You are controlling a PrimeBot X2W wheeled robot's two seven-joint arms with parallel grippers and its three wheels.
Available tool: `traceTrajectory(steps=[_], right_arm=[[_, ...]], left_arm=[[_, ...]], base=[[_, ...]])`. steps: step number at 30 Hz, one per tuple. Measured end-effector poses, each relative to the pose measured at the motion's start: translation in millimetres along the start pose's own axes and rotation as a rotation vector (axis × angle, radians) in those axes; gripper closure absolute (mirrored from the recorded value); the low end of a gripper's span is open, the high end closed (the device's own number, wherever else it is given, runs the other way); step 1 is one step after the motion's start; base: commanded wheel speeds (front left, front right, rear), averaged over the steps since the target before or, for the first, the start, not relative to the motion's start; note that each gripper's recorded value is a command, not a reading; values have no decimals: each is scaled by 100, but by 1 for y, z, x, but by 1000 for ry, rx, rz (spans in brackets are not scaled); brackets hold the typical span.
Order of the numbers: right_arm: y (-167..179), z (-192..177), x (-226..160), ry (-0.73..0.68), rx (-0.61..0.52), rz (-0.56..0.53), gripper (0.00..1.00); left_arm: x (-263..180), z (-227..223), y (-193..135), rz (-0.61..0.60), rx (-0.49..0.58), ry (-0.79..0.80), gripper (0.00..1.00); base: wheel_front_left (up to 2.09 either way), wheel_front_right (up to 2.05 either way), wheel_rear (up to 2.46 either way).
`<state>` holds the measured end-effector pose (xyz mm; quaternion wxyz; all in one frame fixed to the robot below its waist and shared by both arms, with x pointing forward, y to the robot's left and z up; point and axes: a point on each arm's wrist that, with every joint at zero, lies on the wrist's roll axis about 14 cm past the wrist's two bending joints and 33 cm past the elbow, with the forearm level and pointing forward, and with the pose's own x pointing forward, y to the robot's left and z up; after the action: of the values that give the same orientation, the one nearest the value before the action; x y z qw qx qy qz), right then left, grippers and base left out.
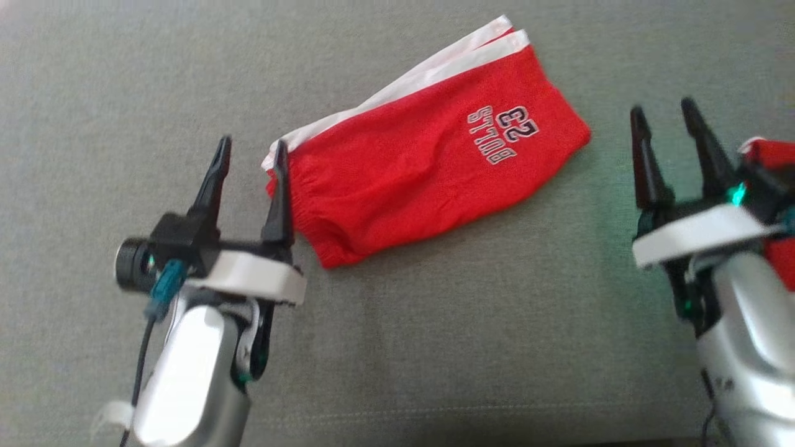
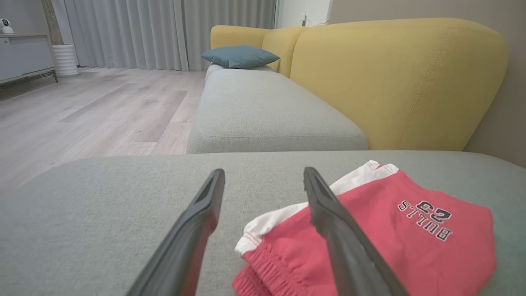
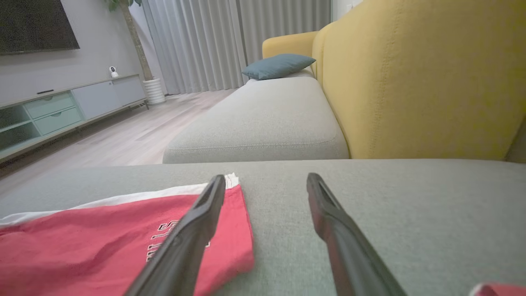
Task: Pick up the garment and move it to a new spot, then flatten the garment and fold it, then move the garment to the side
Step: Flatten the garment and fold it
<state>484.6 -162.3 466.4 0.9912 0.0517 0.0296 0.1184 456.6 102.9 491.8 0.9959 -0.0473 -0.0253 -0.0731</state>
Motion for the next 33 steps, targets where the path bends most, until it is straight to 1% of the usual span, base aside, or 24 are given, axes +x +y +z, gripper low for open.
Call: traceTrajectory(steps=[1,2,3,4,10,14,23,33], right_arm=[[0,-1,-8,0,0,-9,0],[0,-1,-8,0,0,-9,0],[0,-5,-24,6,5,-28,0],[0,-5,-24,6,5,-28,0],[1,-11,-66,29,37,-92,0],[5,-8,-81,28,53,-111,0],[10,13,-83,-11,49,-107,0],[10,14,-80,-3,33,-103,0]], left_arm=[[-4,-1,0,0,5,4,0],[-4,-1,0,0,5,4,0],[-12,-4,-1,-4,12,16,0],[-12,-4,-1,-4,12,16,0],[-34,-9,-8,-18,16,41,0],[-42,-13,-5,-4,14,56,0],[-49,-13,-3,7,12,62,0],[-48,-15,6,37,20,65,0]], base=[[0,0,0],[0,0,0],[0,0,0],[0,0,0],[0,0,0],[0,0,0],[0,0,0],[0,0,0]])
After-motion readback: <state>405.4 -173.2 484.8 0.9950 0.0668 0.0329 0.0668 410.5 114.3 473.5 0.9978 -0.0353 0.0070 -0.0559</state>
